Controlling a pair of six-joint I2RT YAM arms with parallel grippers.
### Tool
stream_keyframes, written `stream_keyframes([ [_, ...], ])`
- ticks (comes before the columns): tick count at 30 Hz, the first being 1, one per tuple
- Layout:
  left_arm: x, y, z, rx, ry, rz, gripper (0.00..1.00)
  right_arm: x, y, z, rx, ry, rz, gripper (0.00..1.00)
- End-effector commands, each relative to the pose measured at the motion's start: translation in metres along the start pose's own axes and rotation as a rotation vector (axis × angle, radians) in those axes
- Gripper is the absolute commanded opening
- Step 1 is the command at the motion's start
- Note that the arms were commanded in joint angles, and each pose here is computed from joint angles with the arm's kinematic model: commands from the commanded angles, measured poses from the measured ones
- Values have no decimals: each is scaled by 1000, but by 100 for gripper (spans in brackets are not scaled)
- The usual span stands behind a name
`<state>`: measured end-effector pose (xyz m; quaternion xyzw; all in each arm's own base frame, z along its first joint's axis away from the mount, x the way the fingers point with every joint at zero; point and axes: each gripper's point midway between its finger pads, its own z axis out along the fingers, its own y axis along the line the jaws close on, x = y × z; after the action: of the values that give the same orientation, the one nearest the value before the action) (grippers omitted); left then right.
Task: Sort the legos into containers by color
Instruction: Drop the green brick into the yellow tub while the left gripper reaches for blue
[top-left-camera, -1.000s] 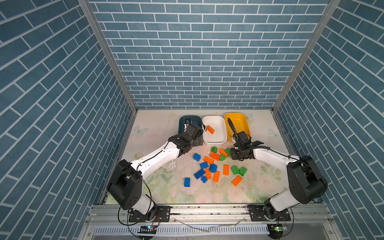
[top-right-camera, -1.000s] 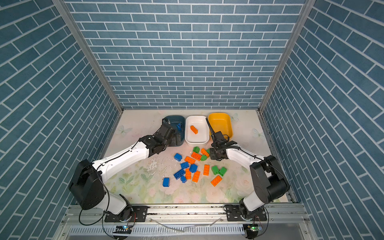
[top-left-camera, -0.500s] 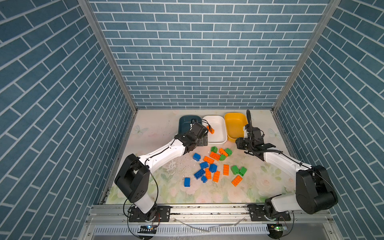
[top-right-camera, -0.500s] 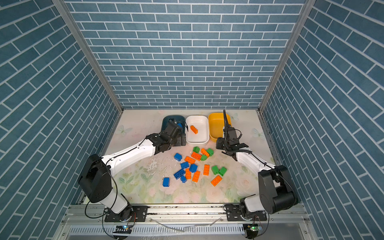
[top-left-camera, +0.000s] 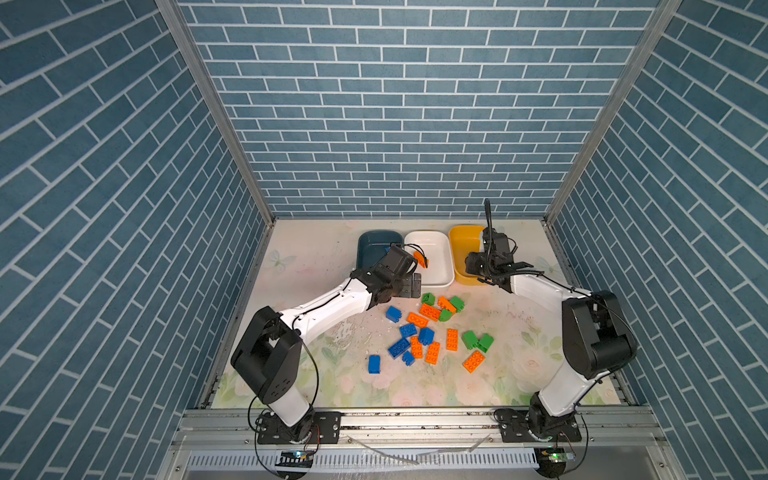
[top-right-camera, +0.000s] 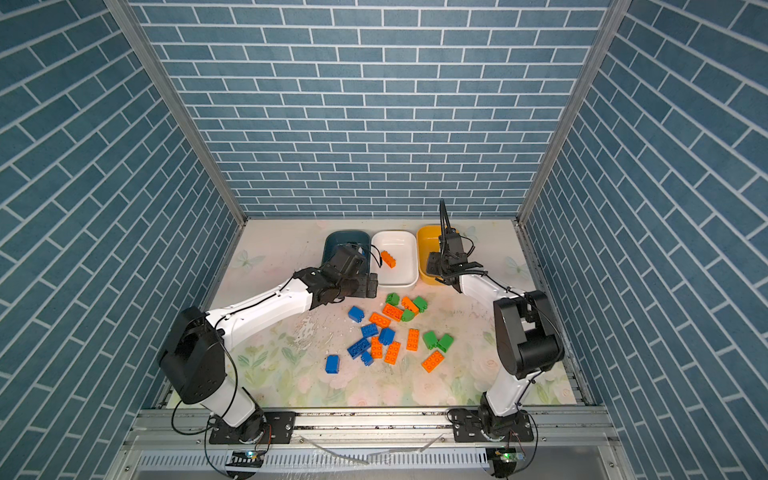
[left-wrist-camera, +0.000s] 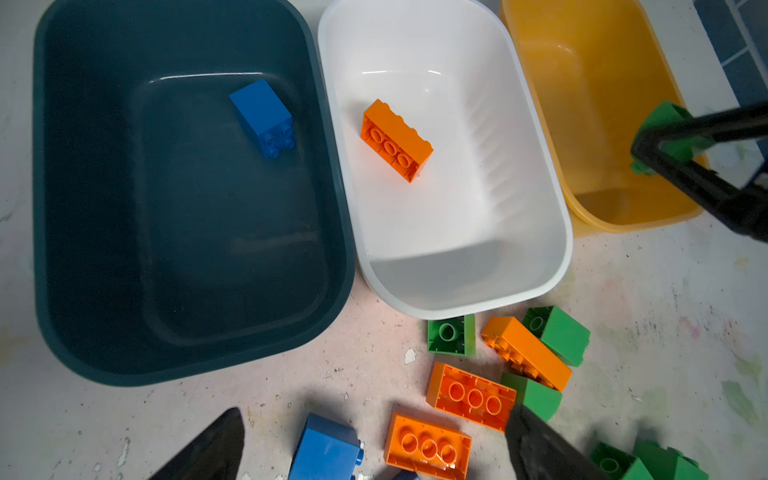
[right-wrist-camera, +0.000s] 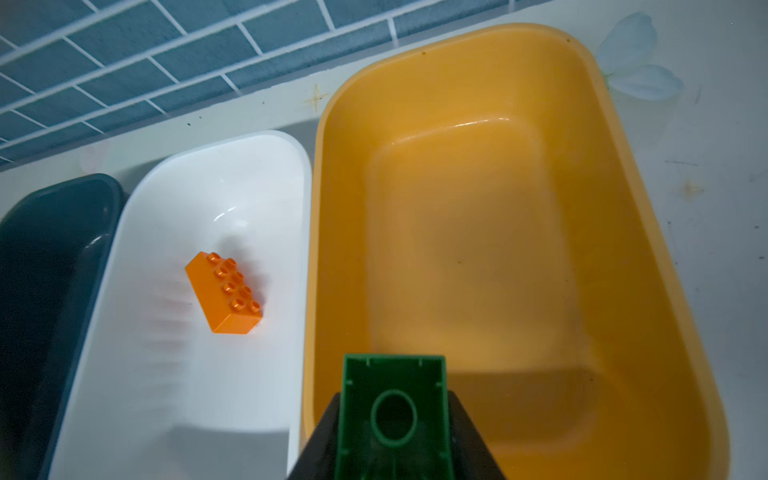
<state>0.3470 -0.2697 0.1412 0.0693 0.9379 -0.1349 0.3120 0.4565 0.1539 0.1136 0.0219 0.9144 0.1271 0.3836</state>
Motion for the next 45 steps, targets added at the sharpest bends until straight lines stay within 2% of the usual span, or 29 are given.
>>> stream_keyframes([
  [1, 32, 4, 12, 7, 103, 31, 99, -19, -4, 10, 58, -12, -58, 33],
  [8, 65, 10, 22, 4, 211, 27, 99, -37, -2, 32, 92, 8, -105, 36],
  [12, 74, 18, 25, -24, 239, 35, 99, -46, 6, 29, 66, -4, -109, 43],
  [19, 90, 21, 29, -24, 324, 114, 99, -41, 15, 15, 7, 19, -110, 71],
  [20, 91, 20, 30, -19, 332, 124, 99, -41, 15, 13, 1, 21, -108, 79],
  [21, 92, 20, 30, -15, 339, 135, 99, -41, 17, 10, -6, 17, -107, 98],
  [23, 95, 20, 32, -10, 352, 156, 98, -42, 19, 4, -18, 2, -99, 99],
  [28, 99, 21, 37, -16, 384, 215, 87, -48, 15, -13, -14, -69, -77, 99],
  [35, 93, 31, 45, -87, 377, 233, 75, -42, 12, -20, -18, -90, -68, 99],
  [38, 92, 38, 48, -120, 388, 244, 70, -40, 3, -24, 23, -109, -18, 99],
  [45, 99, 32, 58, -71, 423, 250, 62, -27, -13, -55, 50, -176, 65, 99],
])
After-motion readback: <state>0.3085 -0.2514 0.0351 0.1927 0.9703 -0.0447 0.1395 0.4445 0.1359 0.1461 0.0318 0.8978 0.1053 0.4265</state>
